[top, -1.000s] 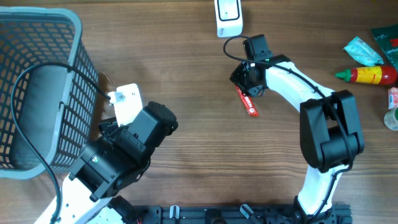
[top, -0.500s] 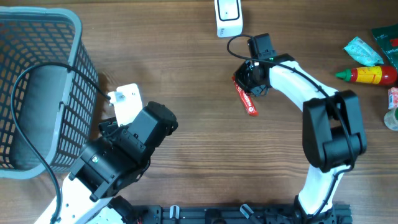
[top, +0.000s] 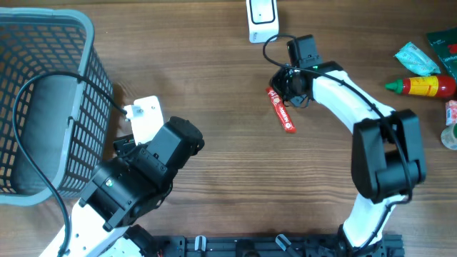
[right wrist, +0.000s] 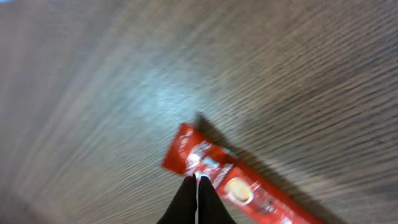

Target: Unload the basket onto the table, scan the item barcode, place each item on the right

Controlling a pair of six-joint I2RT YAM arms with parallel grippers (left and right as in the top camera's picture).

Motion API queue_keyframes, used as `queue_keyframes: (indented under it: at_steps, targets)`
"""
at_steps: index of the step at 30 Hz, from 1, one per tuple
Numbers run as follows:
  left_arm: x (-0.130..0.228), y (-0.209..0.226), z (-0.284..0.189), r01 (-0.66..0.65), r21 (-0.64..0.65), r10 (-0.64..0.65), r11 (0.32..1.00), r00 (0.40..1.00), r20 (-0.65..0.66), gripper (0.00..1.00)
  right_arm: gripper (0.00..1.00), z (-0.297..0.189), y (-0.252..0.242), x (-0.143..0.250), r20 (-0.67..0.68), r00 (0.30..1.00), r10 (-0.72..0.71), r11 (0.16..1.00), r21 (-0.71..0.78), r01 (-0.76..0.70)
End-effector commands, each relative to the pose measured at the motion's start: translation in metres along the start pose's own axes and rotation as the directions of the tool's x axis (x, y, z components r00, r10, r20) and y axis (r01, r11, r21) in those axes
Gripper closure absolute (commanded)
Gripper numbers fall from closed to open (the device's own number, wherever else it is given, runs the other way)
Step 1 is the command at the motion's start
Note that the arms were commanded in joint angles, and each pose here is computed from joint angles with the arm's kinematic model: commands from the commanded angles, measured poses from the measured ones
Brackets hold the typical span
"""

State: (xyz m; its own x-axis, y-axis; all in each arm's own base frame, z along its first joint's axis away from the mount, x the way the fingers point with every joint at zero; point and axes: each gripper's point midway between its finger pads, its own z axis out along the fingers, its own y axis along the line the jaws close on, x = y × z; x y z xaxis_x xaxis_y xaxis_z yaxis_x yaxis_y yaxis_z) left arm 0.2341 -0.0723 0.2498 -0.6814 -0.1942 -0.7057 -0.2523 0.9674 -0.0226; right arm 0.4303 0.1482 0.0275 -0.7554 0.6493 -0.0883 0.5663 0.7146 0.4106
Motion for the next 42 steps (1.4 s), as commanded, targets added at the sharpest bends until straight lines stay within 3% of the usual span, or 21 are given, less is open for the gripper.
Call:
queue_keyframes:
  at_steps: [1, 17, 22, 27, 32, 37, 42]
  targets:
    - [-0.003, 0.002, 0.0, 0.011, -0.015, -0.01, 1.0, 1.0, 0.017, 0.0, 0.96, 0.018, -0.012, 0.009, -0.029, 1.0, 0.004, 0.999, 0.042, -0.003]
    - [-0.002, 0.001, 0.0, 0.011, -0.012, -0.01, 1.0, 1.0, 0.014, 0.0, 0.94, 0.043, -0.025, 0.018, -0.031, 0.999, -0.045, 0.993, 0.107, 0.048]
    - [-0.001, 0.0, 0.0, 0.01, -0.005, -0.01, 1.0, 1.0, 0.005, 0.0, 0.73, 0.041, -0.041, 0.023, -0.054, 0.997, -0.063, 0.982, 0.174, 0.072]
    - [-0.001, 0.0, 0.0, 0.01, -0.005, -0.01, 1.0, 1.0, 0.005, 0.0, 0.67, 0.038, -0.056, 0.024, -0.047, 0.997, -0.062, 0.967, 0.244, 0.071]
    - [-0.001, 0.0, 0.0, 0.01, -0.005, -0.01, 1.0, 1.0, 0.005, 0.0, 0.42, 0.039, -0.052, 0.022, -0.038, 0.997, -0.07, 0.97, 0.229, 0.077]
    - [-0.001, 0.0, 0.0, 0.01, -0.005, -0.01, 1.0, 1.0, 0.005, 0.0, 0.37, 0.02, -0.024, 0.011, -0.033, 0.982, -0.184, 0.973, 0.132, 0.187]
    - [-0.001, 0.0, 0.0, 0.01, -0.005, -0.01, 1.0, 1.0, 0.005, 0.0, 0.27, -0.045, 0.012, -0.007, 0.086, 0.943, -0.322, 0.946, 0.069, 0.316]
